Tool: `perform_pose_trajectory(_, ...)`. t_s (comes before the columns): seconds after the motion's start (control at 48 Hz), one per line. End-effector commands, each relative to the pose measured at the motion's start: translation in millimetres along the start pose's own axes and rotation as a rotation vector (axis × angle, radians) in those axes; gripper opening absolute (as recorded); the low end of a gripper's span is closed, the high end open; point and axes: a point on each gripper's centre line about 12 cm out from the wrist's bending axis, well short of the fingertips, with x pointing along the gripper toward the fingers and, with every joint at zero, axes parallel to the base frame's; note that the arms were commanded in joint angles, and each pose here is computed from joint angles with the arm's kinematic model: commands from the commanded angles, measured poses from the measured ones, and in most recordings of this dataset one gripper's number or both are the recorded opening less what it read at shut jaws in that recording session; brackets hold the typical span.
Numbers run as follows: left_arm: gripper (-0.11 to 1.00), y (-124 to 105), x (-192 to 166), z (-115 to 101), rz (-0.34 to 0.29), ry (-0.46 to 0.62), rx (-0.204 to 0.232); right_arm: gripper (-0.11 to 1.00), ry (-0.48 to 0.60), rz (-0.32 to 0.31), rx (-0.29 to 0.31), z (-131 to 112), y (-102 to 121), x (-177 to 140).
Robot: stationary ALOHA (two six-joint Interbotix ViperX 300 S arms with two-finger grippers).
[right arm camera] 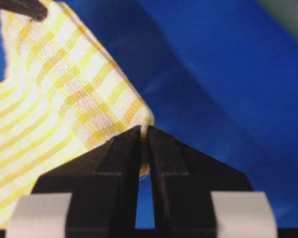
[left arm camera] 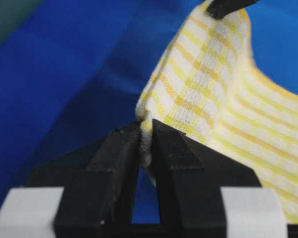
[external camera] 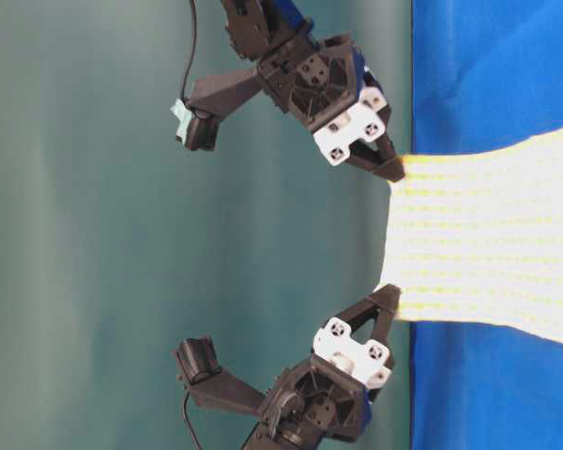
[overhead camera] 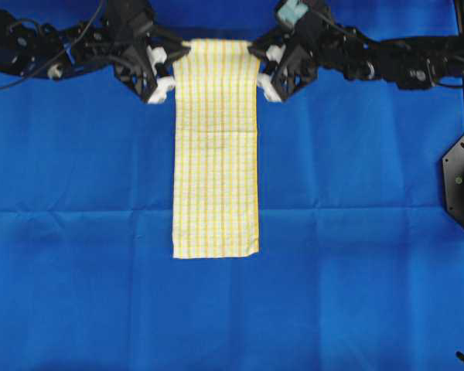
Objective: Fold the yellow towel.
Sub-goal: 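Fold the top end down over the strip toward the bottom end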
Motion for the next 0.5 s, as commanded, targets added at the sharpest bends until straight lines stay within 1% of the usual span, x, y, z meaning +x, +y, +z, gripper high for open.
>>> perform_pose_trajectory(0.0,0.06,-20.7,-8.7,5.4,-0.048,-0.024,0.021,0.04,-0.032,0.032,-0.002,3.0,13.9,-12.0)
perform_pose_trajectory(0.083,0.06,-39.4,-12.9,-2.3,-0.091,-0.009,0.038,0.04,-0.021,0.06,-0.009,-9.8,27.9,-19.5)
perform_pose_trajectory(0.229,0.06,-76.9,-23.2,-17.4,-0.181,0.017,0.087,0.04,0.004,0.11,-0.021,-31.8,50.2,-34.9)
perform_pose_trajectory(0.479,0.06,-123.7,-39.6,-36.4,-0.297,0.053,0.123,0.04,0.016,0.195,-0.036,-65.9,89.2,-59.3)
